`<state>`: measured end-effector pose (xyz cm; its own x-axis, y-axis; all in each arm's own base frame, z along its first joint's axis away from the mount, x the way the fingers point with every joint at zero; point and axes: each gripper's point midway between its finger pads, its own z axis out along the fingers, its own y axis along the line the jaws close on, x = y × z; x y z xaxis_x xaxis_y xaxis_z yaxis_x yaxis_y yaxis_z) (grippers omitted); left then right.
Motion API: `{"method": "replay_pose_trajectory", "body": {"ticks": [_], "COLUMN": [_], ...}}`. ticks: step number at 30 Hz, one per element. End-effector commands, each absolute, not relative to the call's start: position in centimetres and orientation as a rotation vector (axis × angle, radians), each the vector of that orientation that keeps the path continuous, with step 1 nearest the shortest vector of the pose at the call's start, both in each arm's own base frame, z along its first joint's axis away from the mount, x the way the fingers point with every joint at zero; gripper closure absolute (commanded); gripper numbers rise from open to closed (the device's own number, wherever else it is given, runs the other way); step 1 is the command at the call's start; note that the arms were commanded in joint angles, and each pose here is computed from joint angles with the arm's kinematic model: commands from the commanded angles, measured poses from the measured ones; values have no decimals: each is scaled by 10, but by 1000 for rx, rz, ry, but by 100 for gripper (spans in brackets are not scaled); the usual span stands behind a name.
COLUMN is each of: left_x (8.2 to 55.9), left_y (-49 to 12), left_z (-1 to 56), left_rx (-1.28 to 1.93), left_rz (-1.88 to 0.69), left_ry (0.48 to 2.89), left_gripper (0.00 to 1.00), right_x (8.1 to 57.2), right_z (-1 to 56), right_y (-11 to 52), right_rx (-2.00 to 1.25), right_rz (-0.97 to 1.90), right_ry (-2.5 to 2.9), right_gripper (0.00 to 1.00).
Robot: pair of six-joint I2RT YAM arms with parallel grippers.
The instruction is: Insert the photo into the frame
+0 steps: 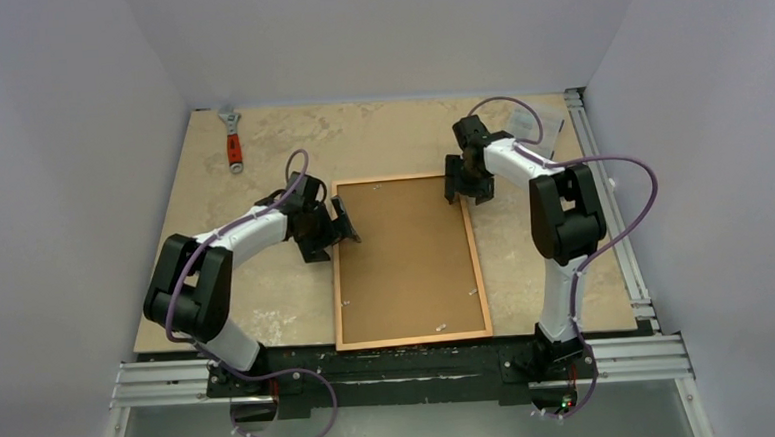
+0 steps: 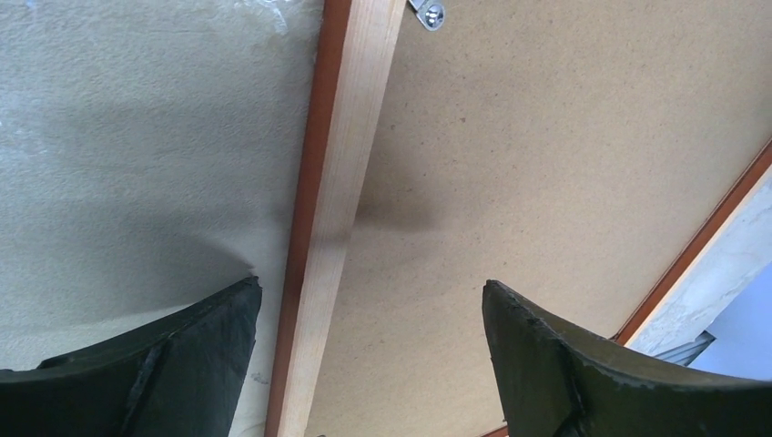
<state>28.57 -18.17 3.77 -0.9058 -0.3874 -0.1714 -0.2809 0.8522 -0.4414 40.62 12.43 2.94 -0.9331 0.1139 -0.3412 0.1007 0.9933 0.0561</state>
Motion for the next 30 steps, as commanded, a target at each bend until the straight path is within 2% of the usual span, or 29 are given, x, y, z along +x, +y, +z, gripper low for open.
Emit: {"method": "replay_pose_trajectory", "body": {"ticks": [1,12,20,23,30], "left_x": [279,279,277,278,276], "left_y": [-182,-185,-185,-186,-187], "left_z": [18,18,16,17,16], "left_rx": [-497,-482,-475,-467,-453], "left_rz": [-573,-580,-575,-578,-572], "left_ry": [2830,2837,2846,2844,2853], "left_gripper": [11,12,13,13,14], "right_x": [411,412,413,415,415], "right_z": [18,25,22,20,9], "right_y": [124,139,141,138,133], "right_rx": [142,99,102,115,186], "right_rz": [4,124,144,115,67], "right_ry": [2795,2785,2787,2786,2800], "right_gripper": [37,34,38,43,68]}}
